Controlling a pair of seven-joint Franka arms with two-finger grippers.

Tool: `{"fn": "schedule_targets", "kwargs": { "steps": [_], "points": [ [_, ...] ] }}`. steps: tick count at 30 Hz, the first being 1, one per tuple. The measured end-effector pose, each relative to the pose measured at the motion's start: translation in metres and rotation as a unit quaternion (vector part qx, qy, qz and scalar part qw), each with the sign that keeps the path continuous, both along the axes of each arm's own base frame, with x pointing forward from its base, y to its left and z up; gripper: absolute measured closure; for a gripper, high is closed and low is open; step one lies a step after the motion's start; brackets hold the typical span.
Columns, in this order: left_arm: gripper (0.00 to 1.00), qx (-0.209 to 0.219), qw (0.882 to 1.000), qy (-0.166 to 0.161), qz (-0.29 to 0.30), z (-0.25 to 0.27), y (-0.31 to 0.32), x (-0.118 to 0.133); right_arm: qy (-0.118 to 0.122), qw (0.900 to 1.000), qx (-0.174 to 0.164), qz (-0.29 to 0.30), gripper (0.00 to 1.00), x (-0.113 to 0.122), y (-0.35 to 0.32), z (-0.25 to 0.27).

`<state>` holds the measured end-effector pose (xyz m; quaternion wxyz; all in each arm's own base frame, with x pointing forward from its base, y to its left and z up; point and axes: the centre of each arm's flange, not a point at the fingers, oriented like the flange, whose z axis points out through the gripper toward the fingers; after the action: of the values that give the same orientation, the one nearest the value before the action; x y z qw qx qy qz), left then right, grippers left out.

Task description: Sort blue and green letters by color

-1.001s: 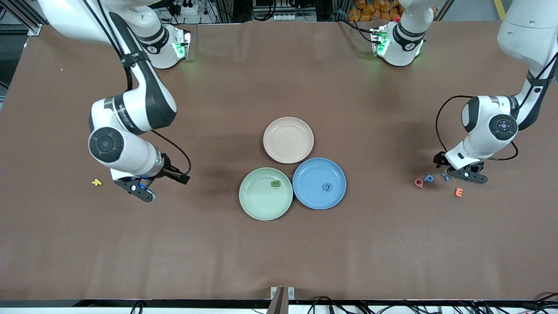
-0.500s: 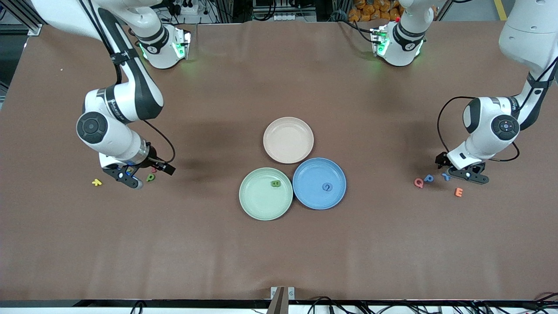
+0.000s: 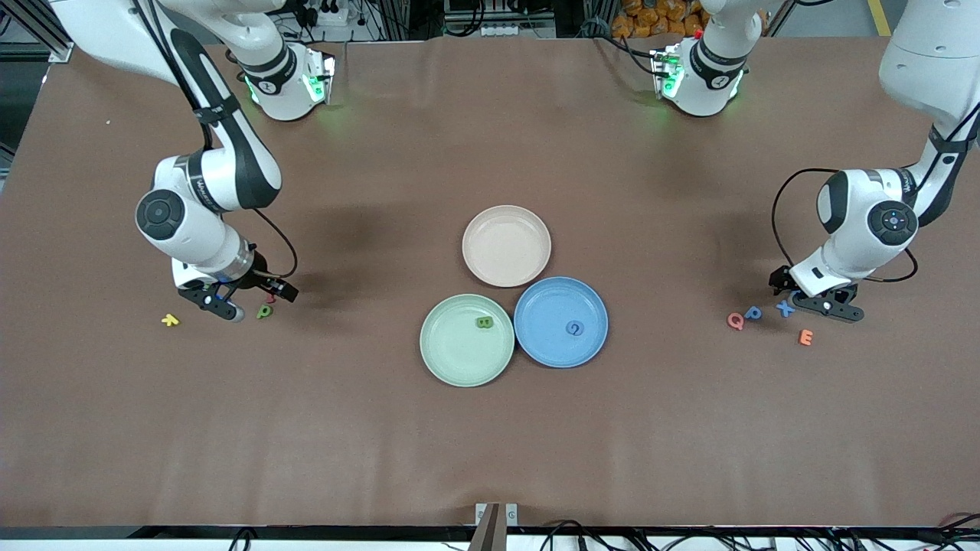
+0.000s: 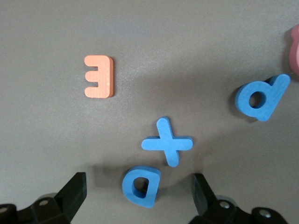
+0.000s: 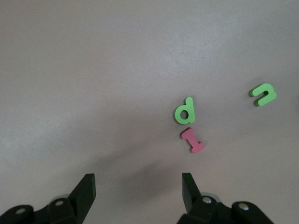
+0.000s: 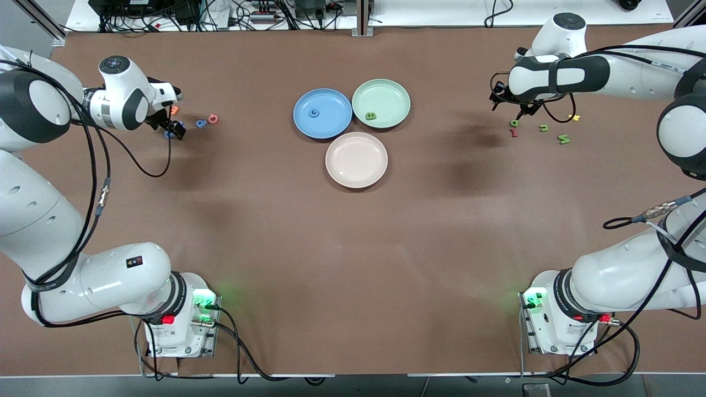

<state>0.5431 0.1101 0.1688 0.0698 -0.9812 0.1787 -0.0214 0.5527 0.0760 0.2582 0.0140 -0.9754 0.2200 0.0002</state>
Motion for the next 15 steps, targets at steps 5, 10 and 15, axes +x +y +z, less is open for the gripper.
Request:
{"fn": "schedule_targets", "kwargs": {
  "steps": [5,10,15],
  "points": [
    [0.0,0.0,1.0,0.0,0.0,0.0,0.0,0.0,-0.002,1.0,0.0,0.03,0.19,0.001,-0.005,-0.002],
    [0.0,0.001,1.0,0.0,0.001,0.001,0.001,-0.001,-0.007,0.999,0.0,0.05,0.2,0.003,-0.015,-0.009],
    [0.0,0.001,1.0,-0.001,0.003,0.003,0.004,-0.001,-0.009,0.998,0.001,0.055,0.2,0.004,-0.02,-0.019]
  ]
}}
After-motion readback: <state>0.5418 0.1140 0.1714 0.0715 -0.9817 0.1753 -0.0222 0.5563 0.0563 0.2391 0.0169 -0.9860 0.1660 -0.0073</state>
